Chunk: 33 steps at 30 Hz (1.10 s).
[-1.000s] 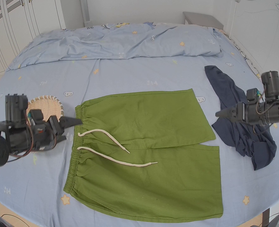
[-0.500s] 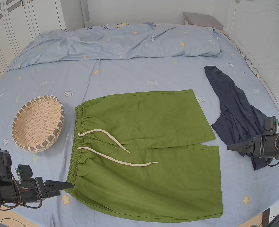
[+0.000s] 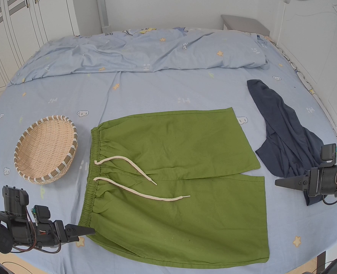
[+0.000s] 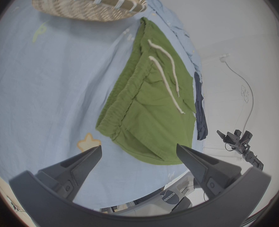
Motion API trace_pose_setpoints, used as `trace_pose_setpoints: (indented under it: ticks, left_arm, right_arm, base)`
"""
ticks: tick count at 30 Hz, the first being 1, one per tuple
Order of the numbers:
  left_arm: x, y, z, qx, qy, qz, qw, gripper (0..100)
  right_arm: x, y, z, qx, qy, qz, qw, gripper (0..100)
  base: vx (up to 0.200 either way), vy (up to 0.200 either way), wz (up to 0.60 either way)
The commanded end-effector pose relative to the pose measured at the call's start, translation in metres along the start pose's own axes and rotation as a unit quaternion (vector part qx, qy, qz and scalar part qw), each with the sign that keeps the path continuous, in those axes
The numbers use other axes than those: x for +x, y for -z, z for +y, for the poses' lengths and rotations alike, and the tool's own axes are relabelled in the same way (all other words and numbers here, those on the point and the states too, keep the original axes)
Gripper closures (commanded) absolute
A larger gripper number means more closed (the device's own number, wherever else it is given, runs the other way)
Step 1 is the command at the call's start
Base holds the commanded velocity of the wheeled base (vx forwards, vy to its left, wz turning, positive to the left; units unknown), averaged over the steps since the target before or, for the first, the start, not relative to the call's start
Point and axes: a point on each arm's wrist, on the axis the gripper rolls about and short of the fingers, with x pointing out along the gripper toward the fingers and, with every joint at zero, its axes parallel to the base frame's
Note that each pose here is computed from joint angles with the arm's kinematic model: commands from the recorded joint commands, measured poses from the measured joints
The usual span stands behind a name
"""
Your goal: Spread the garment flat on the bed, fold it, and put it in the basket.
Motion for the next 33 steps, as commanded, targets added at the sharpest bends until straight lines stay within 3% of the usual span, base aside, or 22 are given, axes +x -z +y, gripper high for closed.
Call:
trace_pose_setpoints:
  ticks: [1,10,26,27,33]
  left_arm:
    - [0.009,0.003,0.010,-0.026,-0.015,0.028,0.9992,0]
    - [0.018,-0.004,0.015,-0.033,-0.021,0.037,0.9985,0]
    - [0.027,-0.013,0.019,-0.019,-0.012,0.004,0.9997,0]
    - [0.027,-0.013,0.019,-0.019,-0.013,0.003,0.9997,100]
    - [0.025,-0.017,0.022,-0.023,-0.015,-0.009,0.9996,100]
  right_arm:
    - [0.000,0.000,0.000,0.000,0.001,-0.001,1.0000,0]
    - [0.000,-0.001,-0.001,0.002,0.002,-0.002,1.0000,0]
    - [0.001,0.000,-0.002,0.004,0.004,0.001,1.0000,0]
    - [0.001,0.000,-0.002,0.004,0.004,0.001,1.0000,0]
    - [0.001,0.000,-0.002,0.004,0.003,0.002,1.0000,0]
  base:
    - [0.000,0.000,0.00]
    - [0.000,0.000,0.00]
    - [0.000,0.000,0.00]
    - [0.000,0.000,0.00]
    - [0.000,0.000,0.00]
